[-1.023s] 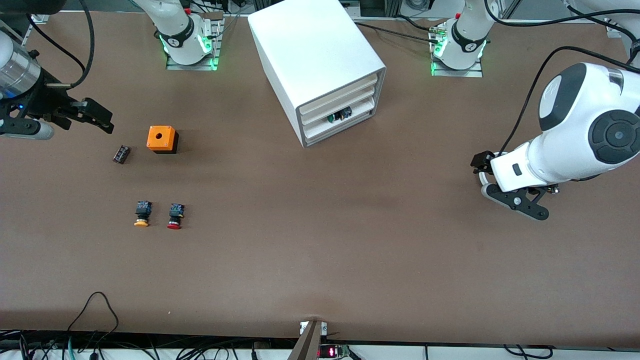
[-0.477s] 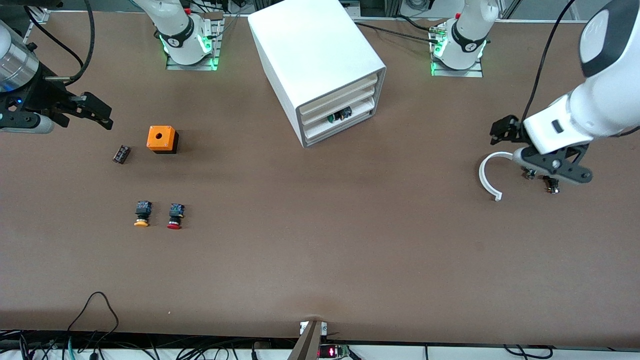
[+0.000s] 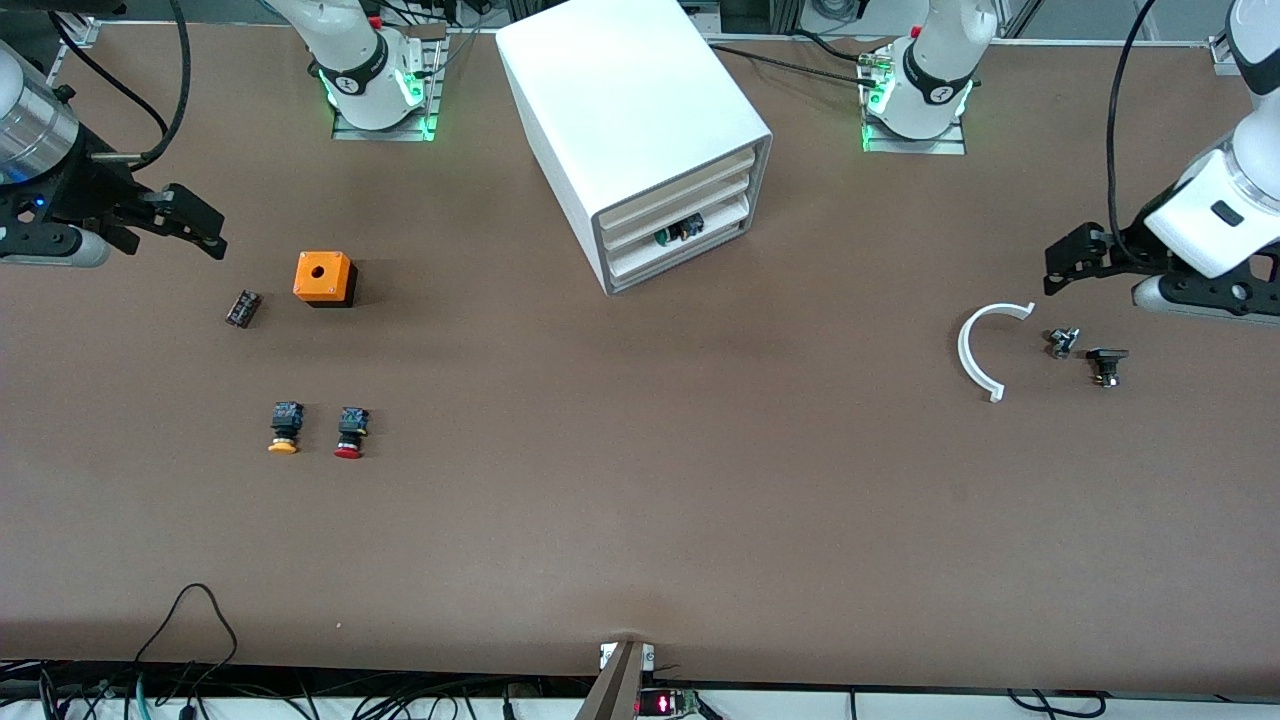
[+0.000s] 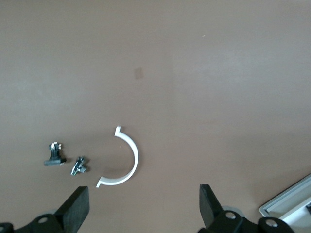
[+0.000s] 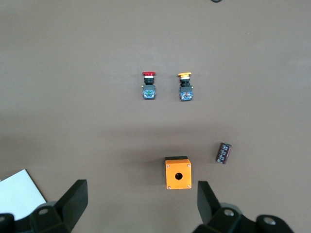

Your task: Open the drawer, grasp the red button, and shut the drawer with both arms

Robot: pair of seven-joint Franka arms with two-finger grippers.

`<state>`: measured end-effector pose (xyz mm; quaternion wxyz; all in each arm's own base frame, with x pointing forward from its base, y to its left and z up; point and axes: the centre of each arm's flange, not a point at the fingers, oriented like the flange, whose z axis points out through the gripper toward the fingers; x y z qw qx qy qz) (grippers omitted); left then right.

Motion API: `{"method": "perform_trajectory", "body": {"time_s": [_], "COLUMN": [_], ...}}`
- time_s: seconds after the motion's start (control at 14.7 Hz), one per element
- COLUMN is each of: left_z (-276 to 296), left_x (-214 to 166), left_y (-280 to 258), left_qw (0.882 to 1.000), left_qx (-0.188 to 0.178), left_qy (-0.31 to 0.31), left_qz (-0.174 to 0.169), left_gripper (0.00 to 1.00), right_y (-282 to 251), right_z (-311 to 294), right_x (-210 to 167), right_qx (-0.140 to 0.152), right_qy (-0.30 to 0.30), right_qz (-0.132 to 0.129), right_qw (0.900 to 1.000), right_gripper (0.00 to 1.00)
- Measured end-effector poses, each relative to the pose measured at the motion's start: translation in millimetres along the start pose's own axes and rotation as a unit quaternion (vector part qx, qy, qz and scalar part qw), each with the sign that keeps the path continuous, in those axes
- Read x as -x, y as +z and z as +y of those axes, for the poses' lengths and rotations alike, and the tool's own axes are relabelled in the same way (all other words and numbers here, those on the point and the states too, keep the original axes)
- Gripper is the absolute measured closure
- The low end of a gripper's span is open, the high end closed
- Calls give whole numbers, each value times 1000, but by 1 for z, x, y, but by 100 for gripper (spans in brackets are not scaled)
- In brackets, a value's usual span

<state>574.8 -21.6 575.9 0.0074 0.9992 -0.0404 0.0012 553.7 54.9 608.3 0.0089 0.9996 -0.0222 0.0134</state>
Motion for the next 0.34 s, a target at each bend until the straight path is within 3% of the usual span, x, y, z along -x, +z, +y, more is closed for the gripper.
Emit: {"method": "perform_trajectory", "body": {"time_s": [0.34], "left_z": [-13], "left_x": [6], "left_y": [15], "left_qw": [1000], "left_qx": [-1], "left_qy": [-12], "left_qz": [5], "left_gripper": [0], "right_y": [0], "right_z": [-1], "right_x": [1], "right_qx": [0], "right_qy": [-1], "right_qz": [-2], "right_qw": [1000], "right_gripper": [0]}}
